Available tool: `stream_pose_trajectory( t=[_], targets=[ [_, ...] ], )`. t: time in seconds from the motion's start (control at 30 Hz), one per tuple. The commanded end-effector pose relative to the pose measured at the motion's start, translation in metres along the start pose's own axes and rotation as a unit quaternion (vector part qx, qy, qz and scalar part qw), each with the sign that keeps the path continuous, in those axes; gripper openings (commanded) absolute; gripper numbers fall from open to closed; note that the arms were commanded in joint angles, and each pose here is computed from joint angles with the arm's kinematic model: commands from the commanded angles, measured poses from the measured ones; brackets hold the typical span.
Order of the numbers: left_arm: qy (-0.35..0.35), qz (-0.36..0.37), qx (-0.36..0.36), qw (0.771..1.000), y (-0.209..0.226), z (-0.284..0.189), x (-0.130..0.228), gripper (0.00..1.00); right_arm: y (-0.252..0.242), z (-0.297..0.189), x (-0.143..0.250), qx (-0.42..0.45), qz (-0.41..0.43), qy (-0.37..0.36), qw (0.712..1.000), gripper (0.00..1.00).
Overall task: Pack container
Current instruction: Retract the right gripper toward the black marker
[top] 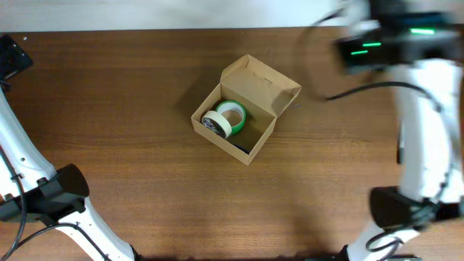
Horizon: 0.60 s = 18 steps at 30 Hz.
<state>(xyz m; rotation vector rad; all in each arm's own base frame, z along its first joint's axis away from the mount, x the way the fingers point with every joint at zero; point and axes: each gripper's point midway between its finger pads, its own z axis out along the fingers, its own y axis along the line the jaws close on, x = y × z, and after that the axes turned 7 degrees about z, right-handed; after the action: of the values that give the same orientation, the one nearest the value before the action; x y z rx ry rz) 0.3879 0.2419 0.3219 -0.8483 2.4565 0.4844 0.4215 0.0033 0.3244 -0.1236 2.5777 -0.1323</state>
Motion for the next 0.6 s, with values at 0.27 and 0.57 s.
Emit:
stream_pose_trajectory(
  t=[0.27, 0.57],
  targets=[
    [-0.004, 0.002, 0.002, 1.000, 0.002, -0.005, 0.000, 1.00, -0.156, 0.119, 0.137, 0.045, 0.266, 0.172, 0.948, 0.30],
    [-0.004, 0.002, 0.002, 1.000, 0.002, -0.005, 0.000, 1.00, -0.157, 0.190, 0.223, 0.023, 0.256, 0.216, 0.942, 0.36]
  ],
)
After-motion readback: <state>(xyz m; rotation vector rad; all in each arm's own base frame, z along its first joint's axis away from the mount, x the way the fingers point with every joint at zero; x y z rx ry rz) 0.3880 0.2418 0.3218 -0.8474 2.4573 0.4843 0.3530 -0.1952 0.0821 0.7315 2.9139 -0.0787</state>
